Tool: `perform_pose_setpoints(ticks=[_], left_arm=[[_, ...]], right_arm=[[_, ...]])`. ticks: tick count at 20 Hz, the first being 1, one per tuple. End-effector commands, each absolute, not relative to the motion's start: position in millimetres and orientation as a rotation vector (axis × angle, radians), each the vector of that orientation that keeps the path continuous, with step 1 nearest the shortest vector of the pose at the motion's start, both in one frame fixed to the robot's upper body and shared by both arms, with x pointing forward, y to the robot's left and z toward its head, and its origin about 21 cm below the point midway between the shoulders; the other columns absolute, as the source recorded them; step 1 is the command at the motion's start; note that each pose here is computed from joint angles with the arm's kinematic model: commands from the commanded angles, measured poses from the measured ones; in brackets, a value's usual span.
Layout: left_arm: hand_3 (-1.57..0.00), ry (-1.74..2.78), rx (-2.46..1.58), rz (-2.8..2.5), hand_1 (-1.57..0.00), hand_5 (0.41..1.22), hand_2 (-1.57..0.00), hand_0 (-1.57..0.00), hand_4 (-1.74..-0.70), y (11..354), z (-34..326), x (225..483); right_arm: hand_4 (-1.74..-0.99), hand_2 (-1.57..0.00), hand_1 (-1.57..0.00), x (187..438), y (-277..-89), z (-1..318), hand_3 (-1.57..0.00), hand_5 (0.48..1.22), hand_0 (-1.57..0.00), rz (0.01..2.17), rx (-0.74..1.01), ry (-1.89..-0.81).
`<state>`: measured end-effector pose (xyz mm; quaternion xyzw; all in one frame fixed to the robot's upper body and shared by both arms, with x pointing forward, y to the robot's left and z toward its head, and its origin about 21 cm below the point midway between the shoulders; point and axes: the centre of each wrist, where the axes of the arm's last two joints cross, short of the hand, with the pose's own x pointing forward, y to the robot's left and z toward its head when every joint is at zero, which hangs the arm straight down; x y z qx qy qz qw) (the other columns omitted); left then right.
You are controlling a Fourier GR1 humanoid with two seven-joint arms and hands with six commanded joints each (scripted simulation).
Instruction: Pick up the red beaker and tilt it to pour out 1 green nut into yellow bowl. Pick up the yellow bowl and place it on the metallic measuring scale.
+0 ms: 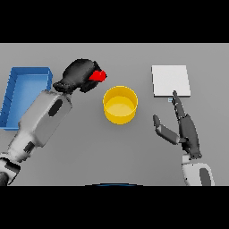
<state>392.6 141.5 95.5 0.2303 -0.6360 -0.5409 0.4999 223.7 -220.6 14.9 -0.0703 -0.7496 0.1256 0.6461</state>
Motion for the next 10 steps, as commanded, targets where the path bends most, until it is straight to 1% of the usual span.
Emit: perform_pose_setpoints(ticks=[1,2,3,4,6,7,10], left_arm=[[-1.57,-1.51,0.602,-1.381,-1.57,1.183,-1.57,-1.57,-1.74,137.6,98.5,395.1],[-1.57,-1.482,0.631,-1.446,-1.57,1.191,-1.57,-1.57,-1.74,133.1,99.1,396.2],[-1.57,-1.449,0.657,-1.513,-1.57,1.197,-1.57,-1.57,-1.74,127.4,98.4,395.9],[-1.57,-1.41,0.687,-1.582,-1.57,1.202,-1.57,-1.57,-1.69,126.1,96.7,396.3],[-1.44,-1.355,0.766,-1.721,-1.57,1.209,-1.57,-1.57,-1.7,116.1,102.4,398.5],[-1.38,-1.328,0.803,-1.781,-1.57,1.211,-1.57,-1.57,-1.71,110.1,107.0,401.5],[-1.33,-1.257,0.864,-1.967,-1.57,1.216,-1.57,-1.57,-1.72,100.3,116.3,405.7]], right_arm=[[-1.183,0.0,0.0,220.6,-216.6,13.7,0.0,0.673,0.0,0.287,-0.15,-1.715],[-1.182,0.0,0.0,224.1,-216.1,16.3,0.0,0.674,0.0,0.279,-0.152,-1.715],[-1.187,0.0,0.0,222.5,-214.4,14.2,0.0,0.676,0.0,0.283,-0.15,-1.707],[-1.191,0.0,0.0,223.5,-216.0,16.0,0.0,0.675,0.0,0.278,-0.154,-1.702],[-1.191,0.0,0.0,222.4,-218.6,16.0,0.0,0.675,0.0,0.271,-0.154,-1.705],[-1.195,0.0,0.0,221.8,-214.8,13.8,0.0,0.671,0.0,0.255,-0.14,-1.692],[-1.202,0.0,0.0,220.2,-215.1,11.4,0.0,0.651,0.0,0.224,-0.109,-1.686]])
